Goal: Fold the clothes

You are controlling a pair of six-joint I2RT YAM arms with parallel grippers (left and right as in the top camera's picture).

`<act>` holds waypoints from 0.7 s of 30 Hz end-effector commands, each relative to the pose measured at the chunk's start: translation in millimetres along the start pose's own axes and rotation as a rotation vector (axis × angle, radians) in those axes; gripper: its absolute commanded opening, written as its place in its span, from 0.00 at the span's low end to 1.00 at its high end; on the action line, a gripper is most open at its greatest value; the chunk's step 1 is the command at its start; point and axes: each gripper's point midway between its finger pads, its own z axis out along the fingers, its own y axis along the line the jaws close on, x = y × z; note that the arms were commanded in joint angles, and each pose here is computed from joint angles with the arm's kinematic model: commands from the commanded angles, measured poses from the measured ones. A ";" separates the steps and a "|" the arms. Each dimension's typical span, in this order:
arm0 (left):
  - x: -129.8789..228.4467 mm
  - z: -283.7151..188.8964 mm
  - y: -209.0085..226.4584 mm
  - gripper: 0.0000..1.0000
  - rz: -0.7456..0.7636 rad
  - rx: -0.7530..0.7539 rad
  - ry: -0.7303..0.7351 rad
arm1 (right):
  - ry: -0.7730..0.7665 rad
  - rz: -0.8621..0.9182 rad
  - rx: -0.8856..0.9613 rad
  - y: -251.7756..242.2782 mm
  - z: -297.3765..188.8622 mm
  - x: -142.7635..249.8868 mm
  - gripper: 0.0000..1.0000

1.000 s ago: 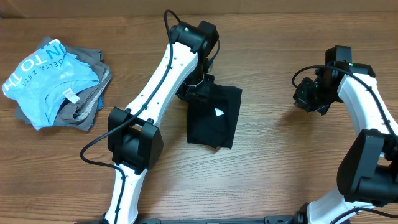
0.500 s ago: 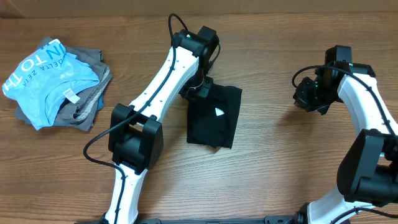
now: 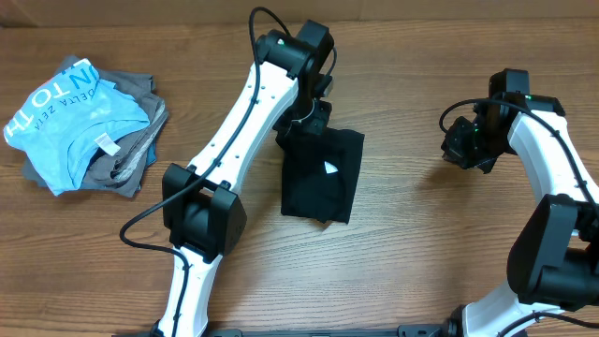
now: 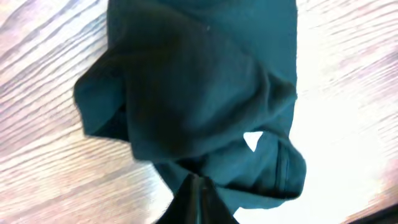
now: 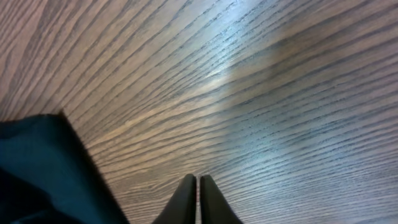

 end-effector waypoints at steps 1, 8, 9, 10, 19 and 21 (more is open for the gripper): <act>1.0 -16.3 10.8 0.39 0.016 -0.065 -0.016 | -0.040 -0.029 -0.023 7.6 -12.3 -6.6 0.09; 18.9 -14.1 19.7 0.60 0.217 -0.089 0.072 | -0.040 -0.028 -0.023 7.3 -12.3 -6.7 0.13; 12.6 -13.6 20.8 0.62 0.239 -0.083 0.048 | -0.040 -0.028 -0.022 7.2 -12.2 -6.6 0.14; 7.5 -13.9 20.9 0.63 0.263 -0.068 0.027 | -0.039 -0.028 -0.022 7.2 -12.2 -6.5 0.14; -4.0 -19.8 38.5 0.70 0.360 0.108 -0.038 | -0.034 -0.026 -0.020 6.6 -12.1 -5.1 0.15; -4.1 -16.3 34.9 0.70 0.368 0.134 -0.039 | -0.035 -0.026 -0.020 6.7 -12.1 -5.4 0.15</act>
